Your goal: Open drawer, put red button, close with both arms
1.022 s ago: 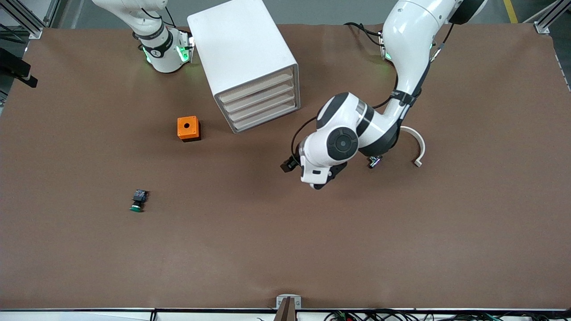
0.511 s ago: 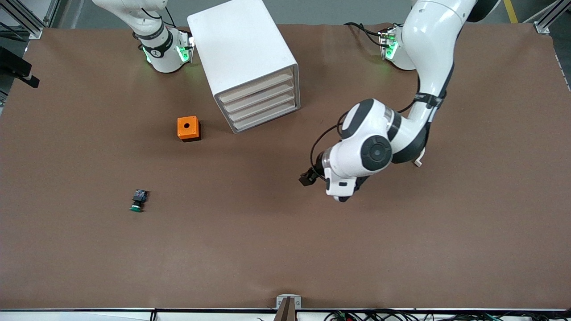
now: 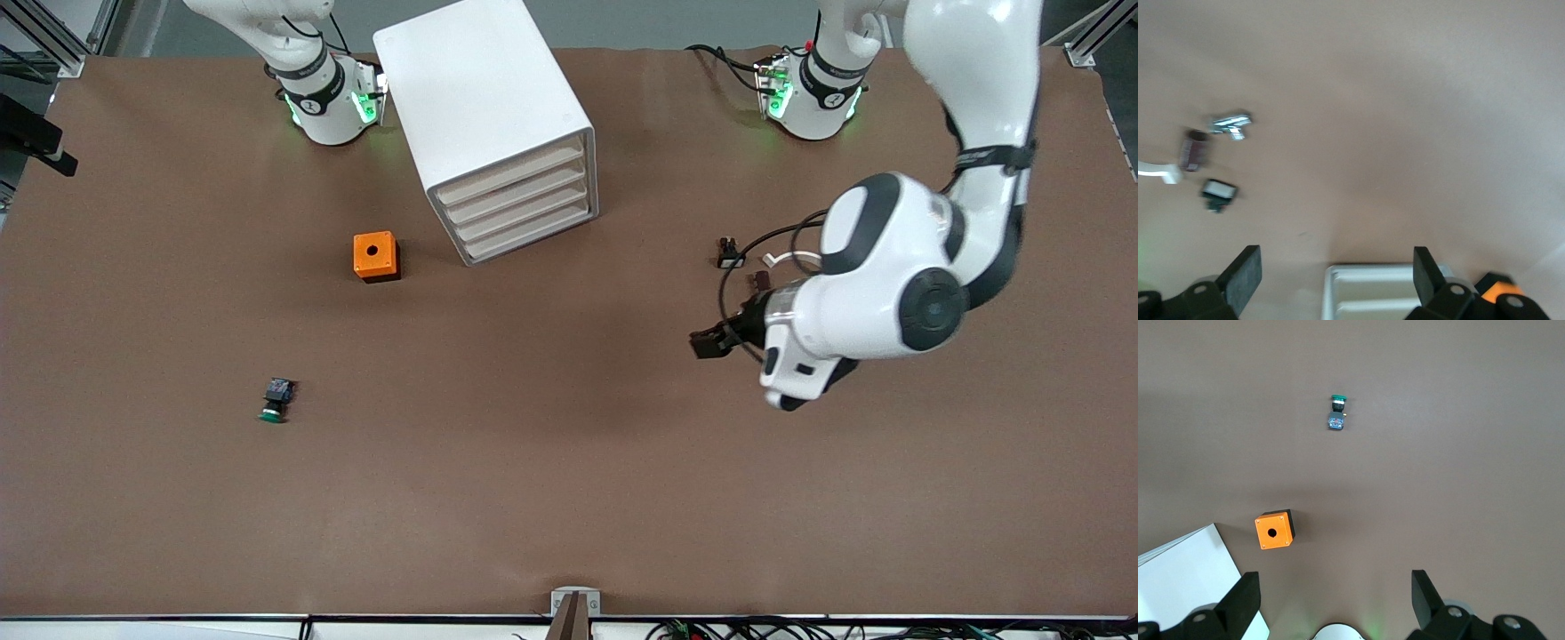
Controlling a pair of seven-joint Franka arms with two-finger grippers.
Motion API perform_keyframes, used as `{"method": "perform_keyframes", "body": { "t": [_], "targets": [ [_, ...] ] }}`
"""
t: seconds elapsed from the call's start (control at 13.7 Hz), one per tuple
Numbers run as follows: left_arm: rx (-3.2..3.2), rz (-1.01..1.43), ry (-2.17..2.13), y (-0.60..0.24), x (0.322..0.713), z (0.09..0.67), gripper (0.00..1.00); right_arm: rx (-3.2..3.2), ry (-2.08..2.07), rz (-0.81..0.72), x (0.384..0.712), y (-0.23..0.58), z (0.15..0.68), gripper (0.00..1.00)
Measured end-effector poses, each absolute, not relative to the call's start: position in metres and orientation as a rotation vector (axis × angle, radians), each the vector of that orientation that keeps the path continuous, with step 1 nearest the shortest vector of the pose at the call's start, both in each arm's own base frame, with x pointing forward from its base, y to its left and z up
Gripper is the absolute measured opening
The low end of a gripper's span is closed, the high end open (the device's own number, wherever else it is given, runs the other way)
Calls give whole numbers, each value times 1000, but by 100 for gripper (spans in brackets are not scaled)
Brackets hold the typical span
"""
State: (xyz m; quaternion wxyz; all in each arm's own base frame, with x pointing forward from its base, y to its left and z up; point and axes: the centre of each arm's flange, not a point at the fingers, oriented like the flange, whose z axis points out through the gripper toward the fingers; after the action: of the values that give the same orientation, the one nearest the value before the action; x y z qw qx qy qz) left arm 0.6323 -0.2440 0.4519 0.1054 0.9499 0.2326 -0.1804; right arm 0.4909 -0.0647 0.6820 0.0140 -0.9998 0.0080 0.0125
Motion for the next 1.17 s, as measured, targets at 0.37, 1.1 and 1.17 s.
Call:
{"method": "perform_keyframes", "body": {
  "t": [0.37, 1.1, 1.17],
  "targets": [
    [2937, -515, 432, -164, 617, 503, 100, -3116, 31, 39, 491, -65, 682, 100],
    [2998, -292, 155, -11, 530, 547, 100, -3127, 79, 43, 492, -57, 682, 100],
    [3005, -259, 143, -9, 525, 544, 100, -3139, 64, 45, 492, -53, 682, 100]
  ]
}}
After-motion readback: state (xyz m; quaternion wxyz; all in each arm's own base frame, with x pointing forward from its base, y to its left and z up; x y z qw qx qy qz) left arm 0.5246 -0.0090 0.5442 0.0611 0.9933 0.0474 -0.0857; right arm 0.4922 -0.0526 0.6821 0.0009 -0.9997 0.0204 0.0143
